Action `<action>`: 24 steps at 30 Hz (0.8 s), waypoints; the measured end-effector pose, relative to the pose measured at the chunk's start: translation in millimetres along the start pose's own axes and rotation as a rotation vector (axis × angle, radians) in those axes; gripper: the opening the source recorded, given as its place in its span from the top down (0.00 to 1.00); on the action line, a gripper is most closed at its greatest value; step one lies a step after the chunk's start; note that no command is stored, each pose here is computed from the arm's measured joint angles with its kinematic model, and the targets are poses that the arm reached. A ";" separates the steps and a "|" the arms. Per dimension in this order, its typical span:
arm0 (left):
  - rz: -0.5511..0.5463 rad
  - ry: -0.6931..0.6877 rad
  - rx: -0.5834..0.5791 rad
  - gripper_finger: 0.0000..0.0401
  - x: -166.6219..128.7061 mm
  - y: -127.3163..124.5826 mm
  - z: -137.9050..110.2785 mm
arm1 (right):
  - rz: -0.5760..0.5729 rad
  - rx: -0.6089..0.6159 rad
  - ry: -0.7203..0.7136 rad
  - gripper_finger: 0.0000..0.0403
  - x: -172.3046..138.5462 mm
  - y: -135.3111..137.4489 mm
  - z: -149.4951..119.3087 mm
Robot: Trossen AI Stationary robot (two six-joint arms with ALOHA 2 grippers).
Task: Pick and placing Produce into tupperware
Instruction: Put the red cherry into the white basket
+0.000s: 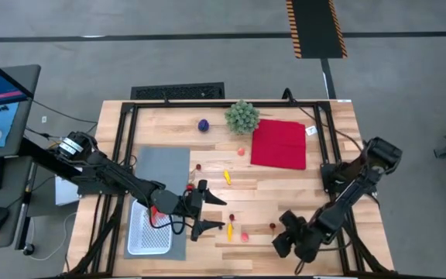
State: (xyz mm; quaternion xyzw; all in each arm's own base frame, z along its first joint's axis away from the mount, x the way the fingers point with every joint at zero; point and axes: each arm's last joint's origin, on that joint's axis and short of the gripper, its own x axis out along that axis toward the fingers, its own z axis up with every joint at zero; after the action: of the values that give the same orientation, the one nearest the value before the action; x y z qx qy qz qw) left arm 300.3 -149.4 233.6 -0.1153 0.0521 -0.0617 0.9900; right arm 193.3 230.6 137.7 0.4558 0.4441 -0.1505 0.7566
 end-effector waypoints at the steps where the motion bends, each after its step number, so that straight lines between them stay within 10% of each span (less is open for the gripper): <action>1: 0.000 0.000 0.000 0.24 0.0 0.0 0.0 | 0.022 -0.004 0.012 0.37 4.2 2.4 0.0; 24: 0.000 0.001 -0.006 0.24 0.0 0.0 -0.1 | -0.195 -0.003 -0.001 0.37 17.4 1.3 26.5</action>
State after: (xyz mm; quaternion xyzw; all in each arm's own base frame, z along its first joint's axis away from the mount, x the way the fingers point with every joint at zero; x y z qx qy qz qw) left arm 300.3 -149.4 233.6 -0.1182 0.0525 -0.0618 0.9897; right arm 218.0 212.5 129.3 0.4090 0.4861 -0.2229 0.7394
